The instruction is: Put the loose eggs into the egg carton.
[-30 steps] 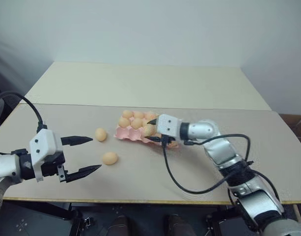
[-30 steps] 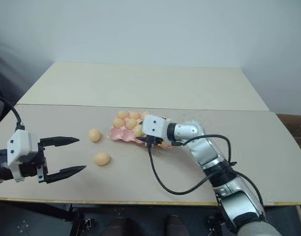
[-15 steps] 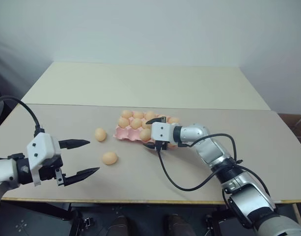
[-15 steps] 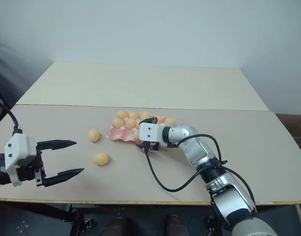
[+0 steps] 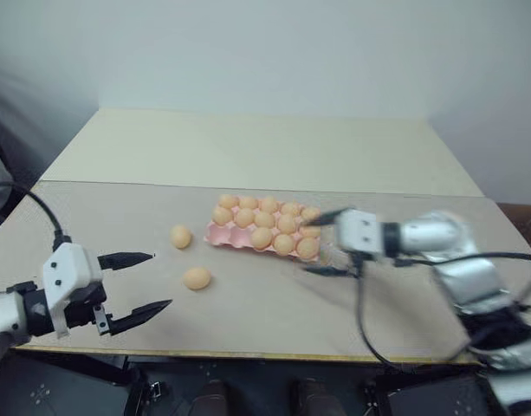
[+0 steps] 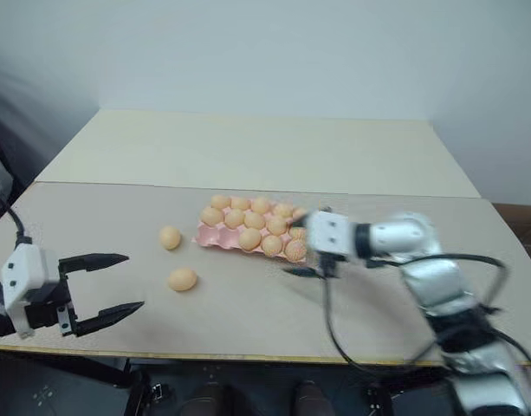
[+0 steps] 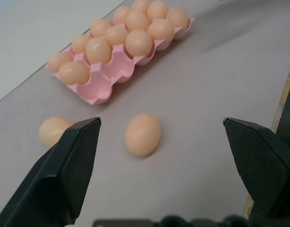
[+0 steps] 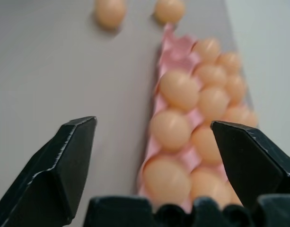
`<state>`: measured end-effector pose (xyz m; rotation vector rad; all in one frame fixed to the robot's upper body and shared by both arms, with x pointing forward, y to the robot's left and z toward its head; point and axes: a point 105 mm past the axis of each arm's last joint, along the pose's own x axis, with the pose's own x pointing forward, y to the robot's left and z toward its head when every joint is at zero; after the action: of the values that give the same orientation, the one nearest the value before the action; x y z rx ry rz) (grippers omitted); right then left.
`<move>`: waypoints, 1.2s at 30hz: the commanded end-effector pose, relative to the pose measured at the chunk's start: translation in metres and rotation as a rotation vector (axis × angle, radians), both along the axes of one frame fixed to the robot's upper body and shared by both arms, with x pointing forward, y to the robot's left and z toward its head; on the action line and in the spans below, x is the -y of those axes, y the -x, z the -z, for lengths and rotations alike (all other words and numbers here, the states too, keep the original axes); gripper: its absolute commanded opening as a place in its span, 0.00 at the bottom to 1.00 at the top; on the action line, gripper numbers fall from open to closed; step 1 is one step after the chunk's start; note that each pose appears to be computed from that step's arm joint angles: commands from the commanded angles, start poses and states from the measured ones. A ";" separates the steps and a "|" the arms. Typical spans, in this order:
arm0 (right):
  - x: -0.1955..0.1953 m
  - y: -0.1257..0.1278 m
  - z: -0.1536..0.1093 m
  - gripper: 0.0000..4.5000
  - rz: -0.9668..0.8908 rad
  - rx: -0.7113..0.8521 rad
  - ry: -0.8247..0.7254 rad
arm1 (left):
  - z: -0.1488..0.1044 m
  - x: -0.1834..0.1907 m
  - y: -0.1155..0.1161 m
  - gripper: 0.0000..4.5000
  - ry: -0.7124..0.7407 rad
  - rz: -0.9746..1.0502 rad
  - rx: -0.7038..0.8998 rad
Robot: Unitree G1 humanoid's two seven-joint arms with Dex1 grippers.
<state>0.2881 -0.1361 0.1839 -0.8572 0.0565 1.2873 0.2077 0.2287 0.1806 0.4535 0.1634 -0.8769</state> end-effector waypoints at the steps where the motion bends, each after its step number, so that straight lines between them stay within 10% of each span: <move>1: 0.020 0.021 -0.022 0.99 -0.022 -0.007 0.004 | -0.008 -0.002 0.006 1.00 -0.016 -0.018 0.042; 18: 0.047 0.041 -0.019 0.99 0.070 -0.073 0.029 | 0.000 -0.005 0.006 1.00 -0.014 -0.078 0.039; 36: 0.055 0.042 -0.014 0.99 0.150 -0.059 0.052 | 0.056 0.032 -0.071 1.00 -0.003 0.046 -0.044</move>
<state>0.2463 -0.1880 0.1843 -0.7908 0.2294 1.2177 0.2770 0.2016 0.1242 0.4196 0.2101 -0.9080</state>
